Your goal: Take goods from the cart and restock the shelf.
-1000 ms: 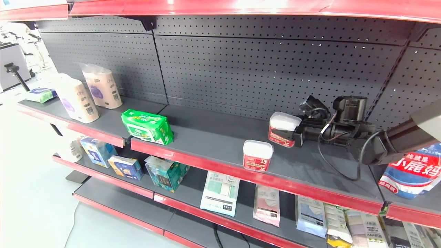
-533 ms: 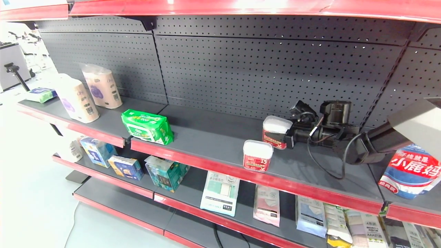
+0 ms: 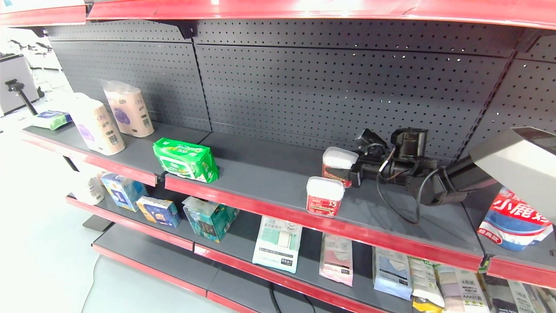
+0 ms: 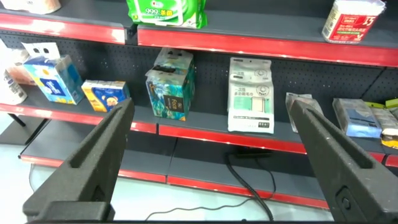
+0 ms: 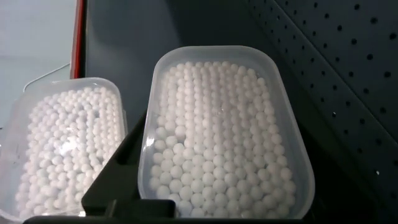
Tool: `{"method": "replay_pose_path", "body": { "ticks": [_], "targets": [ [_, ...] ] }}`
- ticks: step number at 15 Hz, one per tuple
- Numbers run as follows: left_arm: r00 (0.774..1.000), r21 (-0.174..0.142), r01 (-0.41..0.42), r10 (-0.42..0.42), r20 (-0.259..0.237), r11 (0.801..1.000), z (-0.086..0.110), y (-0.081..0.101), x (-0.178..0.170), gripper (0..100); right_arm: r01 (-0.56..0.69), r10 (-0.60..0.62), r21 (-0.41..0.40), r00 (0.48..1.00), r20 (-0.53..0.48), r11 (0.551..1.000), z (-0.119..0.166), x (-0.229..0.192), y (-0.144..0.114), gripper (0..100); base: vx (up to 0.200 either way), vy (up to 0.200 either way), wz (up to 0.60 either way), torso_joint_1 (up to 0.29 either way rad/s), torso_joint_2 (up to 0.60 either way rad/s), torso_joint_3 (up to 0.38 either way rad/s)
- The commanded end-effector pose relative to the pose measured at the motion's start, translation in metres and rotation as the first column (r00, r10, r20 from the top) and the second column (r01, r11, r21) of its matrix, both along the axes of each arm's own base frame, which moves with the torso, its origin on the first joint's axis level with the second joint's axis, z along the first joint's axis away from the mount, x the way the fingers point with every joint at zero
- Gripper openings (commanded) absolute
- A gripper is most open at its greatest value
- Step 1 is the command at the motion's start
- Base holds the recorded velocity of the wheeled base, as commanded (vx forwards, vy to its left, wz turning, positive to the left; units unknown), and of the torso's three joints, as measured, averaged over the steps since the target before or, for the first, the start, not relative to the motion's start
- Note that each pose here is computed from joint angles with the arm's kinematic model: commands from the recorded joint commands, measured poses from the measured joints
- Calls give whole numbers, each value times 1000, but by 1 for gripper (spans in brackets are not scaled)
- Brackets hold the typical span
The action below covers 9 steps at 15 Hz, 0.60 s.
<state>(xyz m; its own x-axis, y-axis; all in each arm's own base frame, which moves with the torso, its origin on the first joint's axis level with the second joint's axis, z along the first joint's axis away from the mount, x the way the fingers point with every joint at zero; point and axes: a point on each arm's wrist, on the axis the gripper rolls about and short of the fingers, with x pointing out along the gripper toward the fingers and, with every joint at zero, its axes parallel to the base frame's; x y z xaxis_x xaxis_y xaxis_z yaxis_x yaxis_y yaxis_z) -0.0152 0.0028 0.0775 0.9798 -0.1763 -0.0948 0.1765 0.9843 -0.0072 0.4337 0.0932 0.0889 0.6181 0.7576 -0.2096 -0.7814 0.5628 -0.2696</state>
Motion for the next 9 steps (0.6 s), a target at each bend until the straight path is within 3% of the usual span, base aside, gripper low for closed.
{"method": "replay_pose_path", "body": {
  "ticks": [1, 9],
  "targets": [
    [1000, 0, 0, 0, -2, 1000, 0, 0, 0, 100, -1, 1, 1, 1000, 7, 1000, 0, 2, 1, 0, 0, 0, 0, 0, 0, 0],
    [1000, 0, 0, 0, -2, 1000, 0, 0, 0, 100, 47, -47, 17, 998, -29, 999, -11, 12, -17, 0, 0, 0, 0, 0, 0, 0]
  ]
}}
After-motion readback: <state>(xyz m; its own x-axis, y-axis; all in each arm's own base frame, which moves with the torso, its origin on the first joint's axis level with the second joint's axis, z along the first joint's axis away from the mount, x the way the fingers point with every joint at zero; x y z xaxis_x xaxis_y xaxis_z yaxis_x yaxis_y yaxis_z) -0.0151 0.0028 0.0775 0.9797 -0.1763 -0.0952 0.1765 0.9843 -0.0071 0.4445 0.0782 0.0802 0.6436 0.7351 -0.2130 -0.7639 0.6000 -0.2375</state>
